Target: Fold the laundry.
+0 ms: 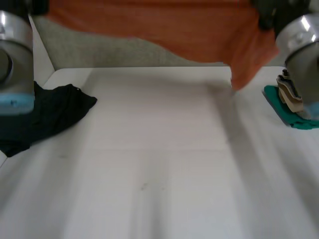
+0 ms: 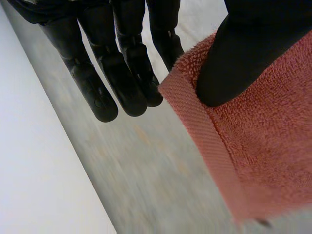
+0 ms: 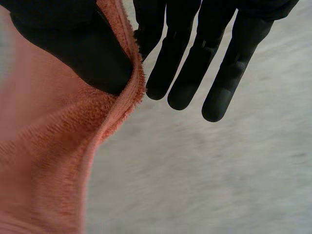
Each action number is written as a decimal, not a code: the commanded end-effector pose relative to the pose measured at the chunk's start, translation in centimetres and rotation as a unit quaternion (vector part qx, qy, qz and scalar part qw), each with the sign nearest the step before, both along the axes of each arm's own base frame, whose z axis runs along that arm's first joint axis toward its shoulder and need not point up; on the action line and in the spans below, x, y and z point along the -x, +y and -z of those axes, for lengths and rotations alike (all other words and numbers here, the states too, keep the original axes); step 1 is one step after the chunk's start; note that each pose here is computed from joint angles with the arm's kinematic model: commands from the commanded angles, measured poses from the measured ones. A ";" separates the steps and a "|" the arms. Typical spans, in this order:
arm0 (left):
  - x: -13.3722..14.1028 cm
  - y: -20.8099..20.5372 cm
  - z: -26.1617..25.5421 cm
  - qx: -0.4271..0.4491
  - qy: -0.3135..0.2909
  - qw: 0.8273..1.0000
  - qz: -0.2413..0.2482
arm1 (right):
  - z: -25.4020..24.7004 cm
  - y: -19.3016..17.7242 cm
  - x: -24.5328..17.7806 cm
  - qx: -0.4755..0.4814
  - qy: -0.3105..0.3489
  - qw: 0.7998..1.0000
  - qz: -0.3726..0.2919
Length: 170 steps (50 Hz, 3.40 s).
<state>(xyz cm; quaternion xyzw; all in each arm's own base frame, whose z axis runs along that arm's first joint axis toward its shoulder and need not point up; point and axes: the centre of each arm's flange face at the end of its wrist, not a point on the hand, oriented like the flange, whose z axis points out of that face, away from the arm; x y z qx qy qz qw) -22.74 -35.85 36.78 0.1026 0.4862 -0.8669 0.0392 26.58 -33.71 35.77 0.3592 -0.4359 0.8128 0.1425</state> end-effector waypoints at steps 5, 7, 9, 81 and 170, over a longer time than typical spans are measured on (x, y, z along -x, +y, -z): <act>-1.2 1.5 14.1 -0.174 -0.049 0.983 0.010 | 14.4 3.3 0.6 -0.246 0.074 0.965 -0.048; -1.2 1.9 15.4 -0.189 -0.053 0.980 0.013 | 15.9 3.3 0.7 -0.267 0.075 0.960 -0.047; -1.1 2.7 16.7 -0.207 -0.059 0.976 0.019 | 18.0 3.2 0.9 -0.301 0.070 0.950 -0.039; -2.7 4.9 12.4 -0.207 -0.017 0.977 0.040 | 24.3 -3.0 12.8 -0.385 0.063 0.921 0.012; -2.9 3.5 20.7 -0.360 -0.200 0.911 -0.007 | 18.5 -4.4 7.8 -0.365 0.109 0.920 0.095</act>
